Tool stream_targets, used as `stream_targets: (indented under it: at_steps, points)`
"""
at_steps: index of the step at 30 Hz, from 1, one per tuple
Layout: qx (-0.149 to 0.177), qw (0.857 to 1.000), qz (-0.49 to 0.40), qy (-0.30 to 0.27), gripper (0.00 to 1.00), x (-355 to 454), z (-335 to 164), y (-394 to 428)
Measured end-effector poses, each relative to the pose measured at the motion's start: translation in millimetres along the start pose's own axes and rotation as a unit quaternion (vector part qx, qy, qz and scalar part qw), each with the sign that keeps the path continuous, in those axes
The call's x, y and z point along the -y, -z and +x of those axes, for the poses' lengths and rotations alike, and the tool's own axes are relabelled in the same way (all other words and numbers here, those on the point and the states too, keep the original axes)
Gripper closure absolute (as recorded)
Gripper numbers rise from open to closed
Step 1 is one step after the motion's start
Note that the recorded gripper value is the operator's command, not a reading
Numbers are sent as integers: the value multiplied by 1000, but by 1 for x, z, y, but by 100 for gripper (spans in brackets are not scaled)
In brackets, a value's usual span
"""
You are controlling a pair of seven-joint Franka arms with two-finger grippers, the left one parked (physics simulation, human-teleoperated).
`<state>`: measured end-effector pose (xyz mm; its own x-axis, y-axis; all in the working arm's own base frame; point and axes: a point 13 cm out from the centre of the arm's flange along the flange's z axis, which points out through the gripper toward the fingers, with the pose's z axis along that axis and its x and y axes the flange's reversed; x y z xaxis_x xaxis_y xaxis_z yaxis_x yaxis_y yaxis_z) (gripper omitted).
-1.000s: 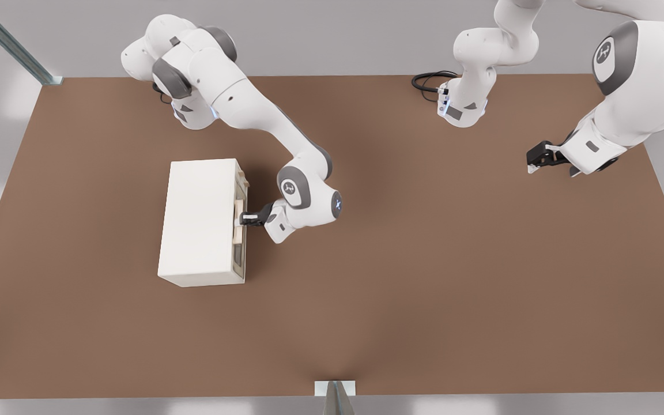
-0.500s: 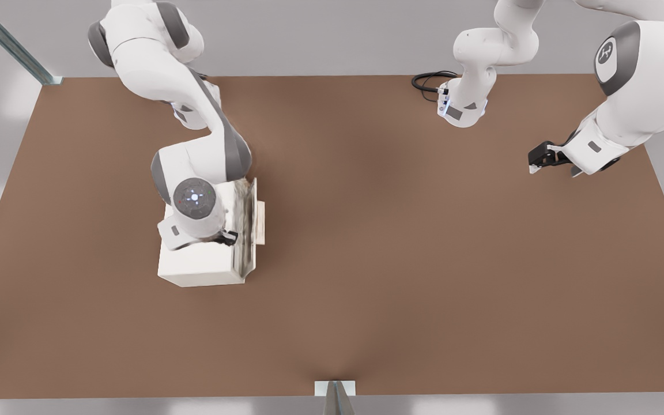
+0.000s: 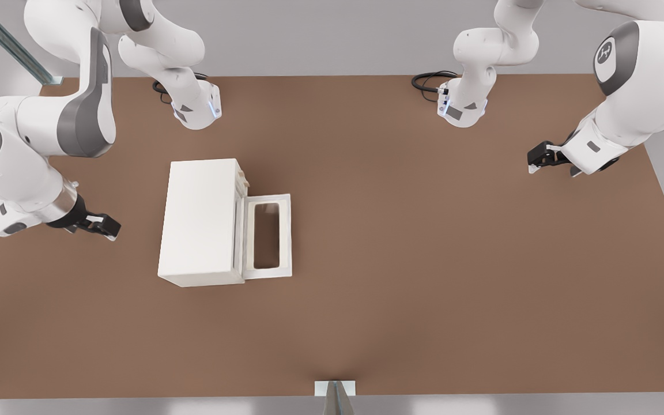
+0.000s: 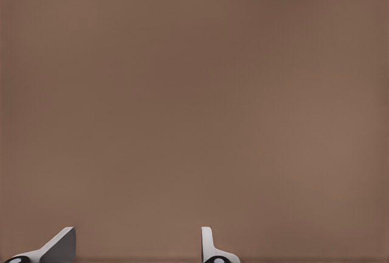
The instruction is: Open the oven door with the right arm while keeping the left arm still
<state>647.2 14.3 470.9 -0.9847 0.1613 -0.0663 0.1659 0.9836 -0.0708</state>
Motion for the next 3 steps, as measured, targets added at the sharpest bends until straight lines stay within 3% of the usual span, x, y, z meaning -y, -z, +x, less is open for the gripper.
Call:
stream_targets:
  at_steps: [3]
  points:
    - [3, 1000, -2, 25, 0, -1, -1, 0]
